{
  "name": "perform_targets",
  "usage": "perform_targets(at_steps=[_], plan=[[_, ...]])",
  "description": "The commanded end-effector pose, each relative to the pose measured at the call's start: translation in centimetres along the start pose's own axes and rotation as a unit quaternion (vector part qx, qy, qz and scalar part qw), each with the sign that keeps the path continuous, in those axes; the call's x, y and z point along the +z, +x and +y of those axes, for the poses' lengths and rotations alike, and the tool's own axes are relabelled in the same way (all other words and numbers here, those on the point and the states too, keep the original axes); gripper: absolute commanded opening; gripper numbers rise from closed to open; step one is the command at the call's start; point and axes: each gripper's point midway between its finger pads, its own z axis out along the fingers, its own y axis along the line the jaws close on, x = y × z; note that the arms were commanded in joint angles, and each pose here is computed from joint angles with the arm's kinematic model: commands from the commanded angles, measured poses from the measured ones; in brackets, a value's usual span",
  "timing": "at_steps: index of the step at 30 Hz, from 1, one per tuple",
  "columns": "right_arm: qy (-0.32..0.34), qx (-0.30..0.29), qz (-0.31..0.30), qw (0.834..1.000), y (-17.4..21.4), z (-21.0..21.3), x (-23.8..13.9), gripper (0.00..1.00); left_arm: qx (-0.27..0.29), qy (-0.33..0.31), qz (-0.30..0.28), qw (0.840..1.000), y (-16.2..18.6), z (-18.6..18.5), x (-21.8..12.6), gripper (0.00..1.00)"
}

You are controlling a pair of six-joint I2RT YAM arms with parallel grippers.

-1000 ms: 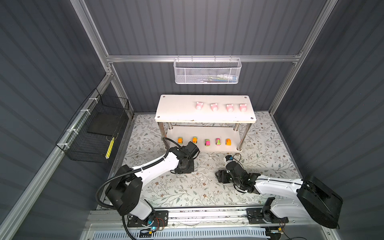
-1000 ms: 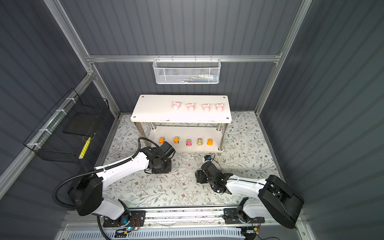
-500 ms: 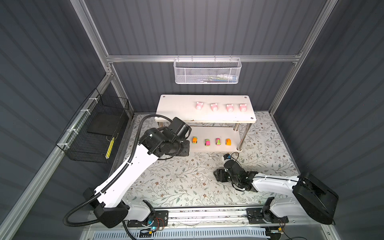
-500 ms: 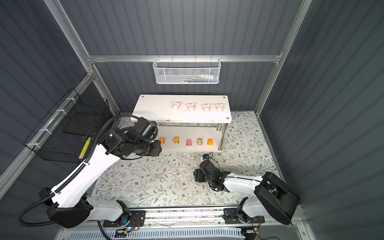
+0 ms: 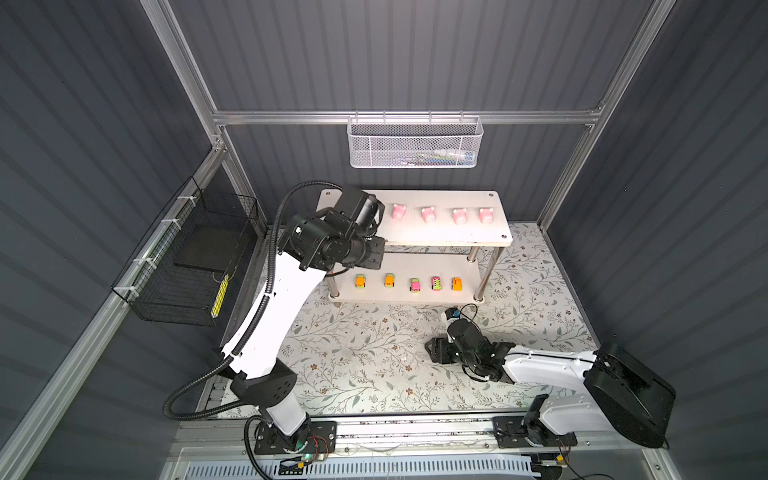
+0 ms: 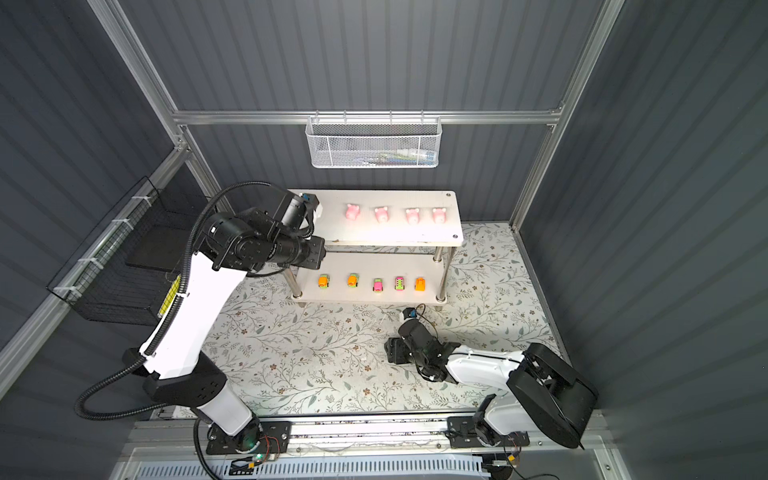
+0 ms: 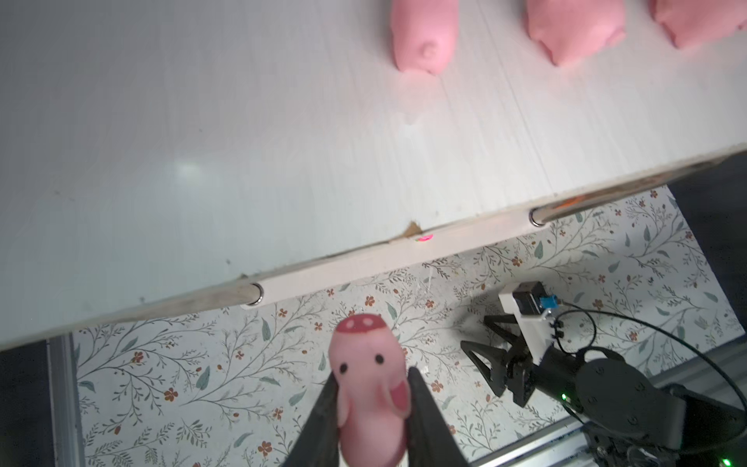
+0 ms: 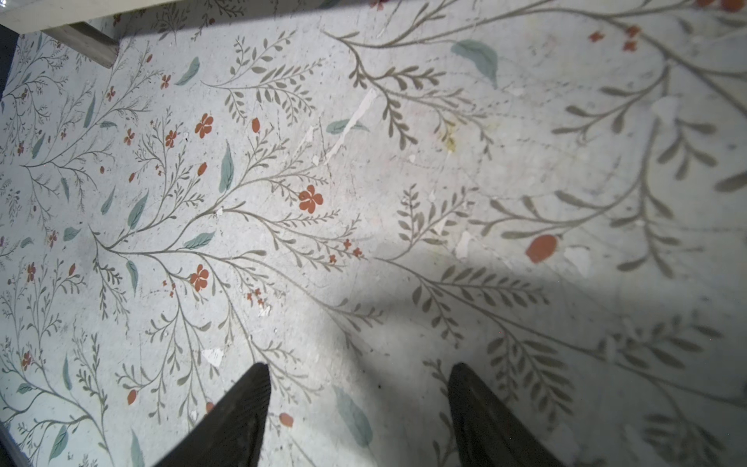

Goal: Place and organize the plastic toys onto the shelf
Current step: 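Raise the held pig with the left gripper over the top shelf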

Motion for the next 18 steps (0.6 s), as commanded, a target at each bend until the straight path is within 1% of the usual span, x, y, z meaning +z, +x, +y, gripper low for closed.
perform_targets(at_steps=[1, 6, 9, 12, 18], plan=[[-0.005, 0.0, -0.003, 1.0, -0.2, 0.2, 0.1, 0.72, 0.014, 0.003, -0.034, 0.999, -1.9, 0.9, -1.0, 0.27], [-0.007, 0.001, 0.001, 1.0, -0.1, 0.3, 0.3, 0.71, 0.012, -0.009, -0.069, 0.997, -4.3, 1.6, -0.8, 0.27], [-0.007, 0.001, 0.002, 1.0, -0.1, 0.3, 0.4, 0.72, 0.012, -0.011, -0.077, 0.997, -5.3, 1.9, -0.1, 0.27], [-0.006, 0.001, 0.004, 1.0, -0.1, 0.3, 0.4, 0.71, 0.01, -0.032, -0.08, 0.996, -6.0, 3.0, 0.7, 0.27], [-0.004, 0.003, 0.005, 1.0, 0.0, 0.2, 0.5, 0.72, -0.006, -0.04, -0.091, 0.995, -7.3, 5.0, 1.7, 0.27]])
